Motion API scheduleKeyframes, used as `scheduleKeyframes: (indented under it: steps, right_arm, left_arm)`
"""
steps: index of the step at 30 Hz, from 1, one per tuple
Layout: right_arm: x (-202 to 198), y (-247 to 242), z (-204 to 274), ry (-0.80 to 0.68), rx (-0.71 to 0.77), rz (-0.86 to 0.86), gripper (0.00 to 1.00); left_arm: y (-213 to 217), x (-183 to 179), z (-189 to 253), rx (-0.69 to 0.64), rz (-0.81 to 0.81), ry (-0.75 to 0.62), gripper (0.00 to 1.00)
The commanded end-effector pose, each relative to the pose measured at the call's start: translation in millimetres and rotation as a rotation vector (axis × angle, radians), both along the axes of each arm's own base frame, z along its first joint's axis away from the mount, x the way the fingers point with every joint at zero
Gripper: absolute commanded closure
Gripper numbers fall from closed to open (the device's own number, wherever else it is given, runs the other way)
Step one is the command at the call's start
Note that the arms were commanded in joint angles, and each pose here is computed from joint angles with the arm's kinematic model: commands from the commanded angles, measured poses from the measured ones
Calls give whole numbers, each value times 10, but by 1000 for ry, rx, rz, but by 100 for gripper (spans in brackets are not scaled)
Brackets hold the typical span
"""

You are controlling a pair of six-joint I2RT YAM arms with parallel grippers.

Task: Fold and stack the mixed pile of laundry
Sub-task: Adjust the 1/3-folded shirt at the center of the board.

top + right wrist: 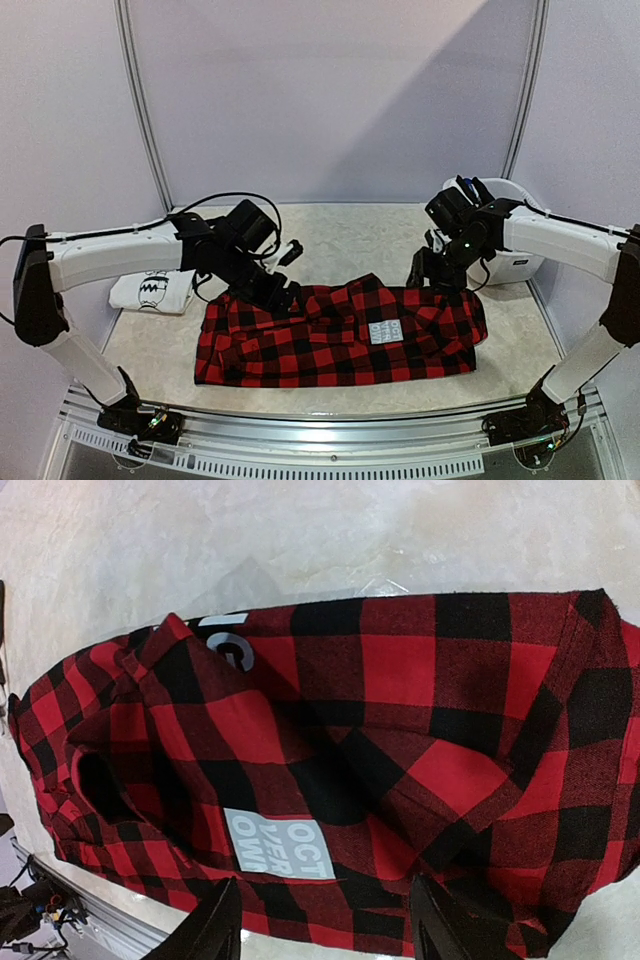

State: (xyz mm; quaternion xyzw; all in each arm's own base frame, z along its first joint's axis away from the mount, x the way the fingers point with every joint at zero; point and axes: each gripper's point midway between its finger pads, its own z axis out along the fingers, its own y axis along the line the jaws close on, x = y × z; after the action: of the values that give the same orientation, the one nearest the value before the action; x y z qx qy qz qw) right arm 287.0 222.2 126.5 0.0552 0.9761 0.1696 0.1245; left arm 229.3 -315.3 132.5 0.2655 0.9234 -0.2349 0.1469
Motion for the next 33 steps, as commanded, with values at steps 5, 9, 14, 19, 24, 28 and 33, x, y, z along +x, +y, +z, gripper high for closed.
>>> scheduleKeyframes:
  steps: [5, 9, 14, 19, 24, 28, 33]
  right_arm:
    - [75, -37, -148, 15, 33, 32, 43]
    - [94, -77, -291, 48, 39, 36, 43]
    - [86, -137, -473, 87, 36, 45, 43]
    - [46, -197, -621, 123, 30, 53, 43]
    - [39, -215, -707, 146, 37, 57, 43]
    - [50, -195, -755, 156, 41, 65, 44]
    - [59, -170, -775, 165, 48, 71, 44]
  left_arm:
    - [-410, -87, -191, 53, -89, -15, 18]
    - [-540, -73, -287, 74, -105, -8, 18]
    - [-636, -50, -461, 119, -121, 10, 18]
    - [-740, -3, -569, 147, -127, 15, 18]
    - [-851, 31, -660, 166, -143, 24, 18]
    - [-891, 24, -790, 203, -163, 36, 19]
    - [-923, -8, -823, 235, -183, 36, 20]
